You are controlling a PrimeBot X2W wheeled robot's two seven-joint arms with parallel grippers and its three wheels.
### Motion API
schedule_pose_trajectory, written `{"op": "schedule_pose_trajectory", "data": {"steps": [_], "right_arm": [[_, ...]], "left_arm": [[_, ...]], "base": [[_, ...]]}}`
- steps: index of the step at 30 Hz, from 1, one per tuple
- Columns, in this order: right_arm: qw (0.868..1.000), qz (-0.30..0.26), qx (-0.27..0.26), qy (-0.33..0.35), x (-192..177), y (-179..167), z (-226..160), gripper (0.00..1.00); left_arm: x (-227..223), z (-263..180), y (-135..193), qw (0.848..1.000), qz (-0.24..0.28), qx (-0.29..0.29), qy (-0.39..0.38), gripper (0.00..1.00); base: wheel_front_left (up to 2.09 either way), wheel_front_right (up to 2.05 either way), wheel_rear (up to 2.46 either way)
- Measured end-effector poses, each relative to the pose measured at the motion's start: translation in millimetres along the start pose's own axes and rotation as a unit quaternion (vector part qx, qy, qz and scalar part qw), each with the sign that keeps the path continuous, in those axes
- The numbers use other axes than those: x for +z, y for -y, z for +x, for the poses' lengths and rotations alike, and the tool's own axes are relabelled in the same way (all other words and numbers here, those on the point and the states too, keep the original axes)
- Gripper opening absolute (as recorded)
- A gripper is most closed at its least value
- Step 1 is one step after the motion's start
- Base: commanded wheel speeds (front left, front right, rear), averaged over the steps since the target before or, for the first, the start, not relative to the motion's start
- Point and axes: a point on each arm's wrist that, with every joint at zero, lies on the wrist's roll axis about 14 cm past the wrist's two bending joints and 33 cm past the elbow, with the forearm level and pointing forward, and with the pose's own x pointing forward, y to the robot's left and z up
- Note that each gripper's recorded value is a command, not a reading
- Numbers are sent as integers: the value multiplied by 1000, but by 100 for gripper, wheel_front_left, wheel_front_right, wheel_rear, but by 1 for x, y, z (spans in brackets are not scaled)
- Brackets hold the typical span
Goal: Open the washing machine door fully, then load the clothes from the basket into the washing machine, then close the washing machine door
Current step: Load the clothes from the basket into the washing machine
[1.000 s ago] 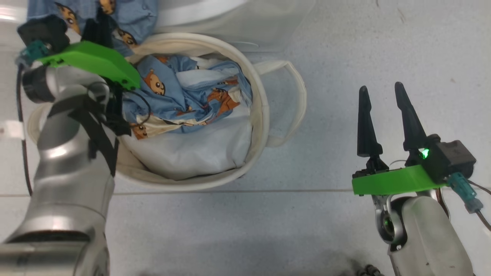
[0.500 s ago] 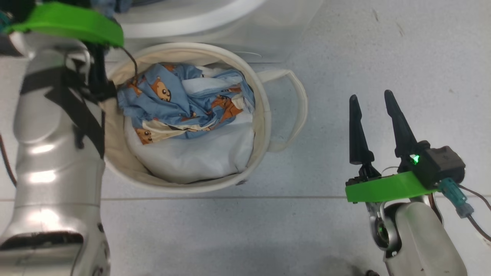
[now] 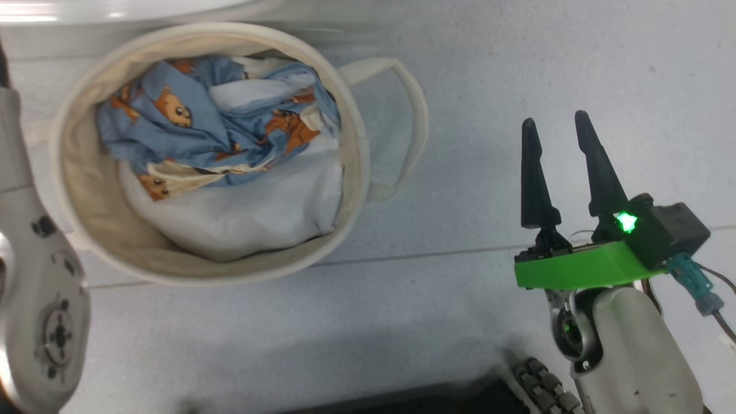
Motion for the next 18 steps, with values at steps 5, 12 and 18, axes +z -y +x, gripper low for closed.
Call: {"op": "schedule_pose_trajectory", "data": {"steps": [5,12,18], "right_arm": [[1000,4,-13,-17,-15,11,-1,100],[999,-2,-18,-30,-29,20,5,100],[999,-1,-7,-34,-36,13,10,100]], "left_arm": [[-74,-10,-6,997,17,5,-76,0],[-131,-16,-16,991,28,18,-133,100],[-129,-13,-17,990,40,10,-132,100]], "base": [[0,0,0],[0,0,0],[0,0,0]]}}
